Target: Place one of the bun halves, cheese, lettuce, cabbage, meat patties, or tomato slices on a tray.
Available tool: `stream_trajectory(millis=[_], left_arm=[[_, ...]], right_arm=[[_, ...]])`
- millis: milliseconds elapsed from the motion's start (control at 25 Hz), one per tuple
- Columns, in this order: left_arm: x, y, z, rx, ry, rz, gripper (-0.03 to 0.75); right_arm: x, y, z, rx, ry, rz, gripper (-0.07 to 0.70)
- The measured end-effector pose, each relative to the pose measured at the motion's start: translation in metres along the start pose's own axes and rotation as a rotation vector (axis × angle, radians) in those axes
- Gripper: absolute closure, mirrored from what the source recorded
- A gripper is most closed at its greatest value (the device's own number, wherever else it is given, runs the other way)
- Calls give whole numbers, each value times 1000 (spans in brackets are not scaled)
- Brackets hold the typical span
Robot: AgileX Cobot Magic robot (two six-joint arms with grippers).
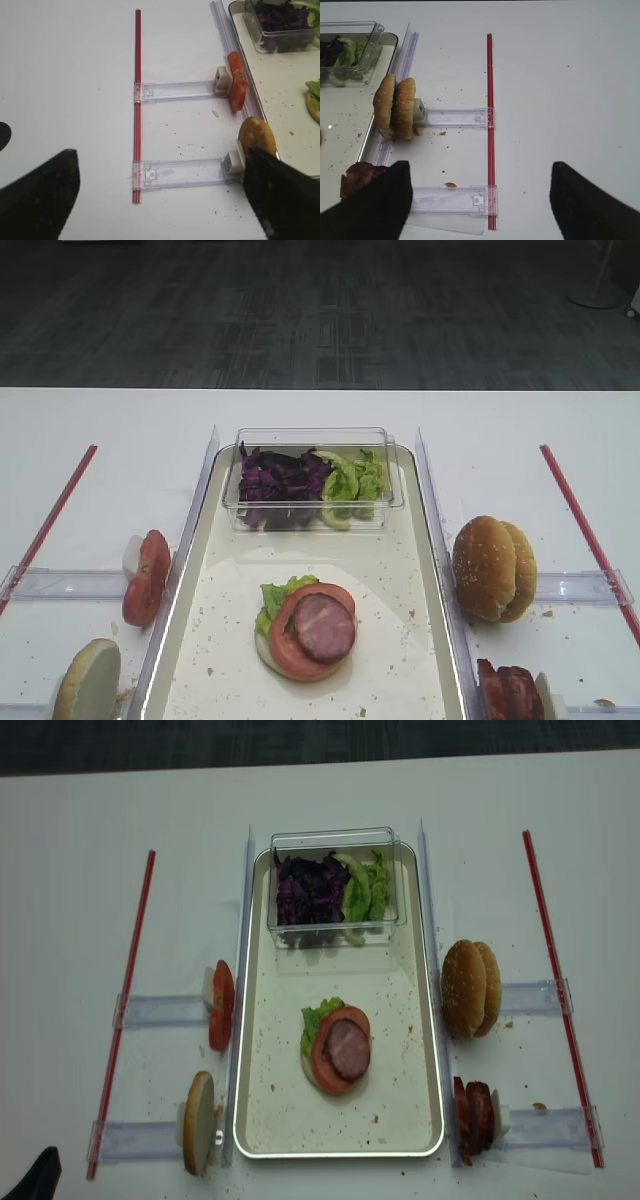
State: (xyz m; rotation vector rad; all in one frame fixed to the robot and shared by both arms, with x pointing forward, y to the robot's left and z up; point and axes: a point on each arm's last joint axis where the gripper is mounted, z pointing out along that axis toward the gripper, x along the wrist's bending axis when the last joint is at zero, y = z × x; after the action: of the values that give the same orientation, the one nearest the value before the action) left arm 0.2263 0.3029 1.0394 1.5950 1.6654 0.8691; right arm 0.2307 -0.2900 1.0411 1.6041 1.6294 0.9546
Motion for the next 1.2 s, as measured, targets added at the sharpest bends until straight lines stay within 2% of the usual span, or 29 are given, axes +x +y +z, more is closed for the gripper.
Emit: stream_trajectory(millis=[1200], left_arm=[[0,0,0,0,0,0,103]], right_arm=[[0,0,0,0,0,2,46]])
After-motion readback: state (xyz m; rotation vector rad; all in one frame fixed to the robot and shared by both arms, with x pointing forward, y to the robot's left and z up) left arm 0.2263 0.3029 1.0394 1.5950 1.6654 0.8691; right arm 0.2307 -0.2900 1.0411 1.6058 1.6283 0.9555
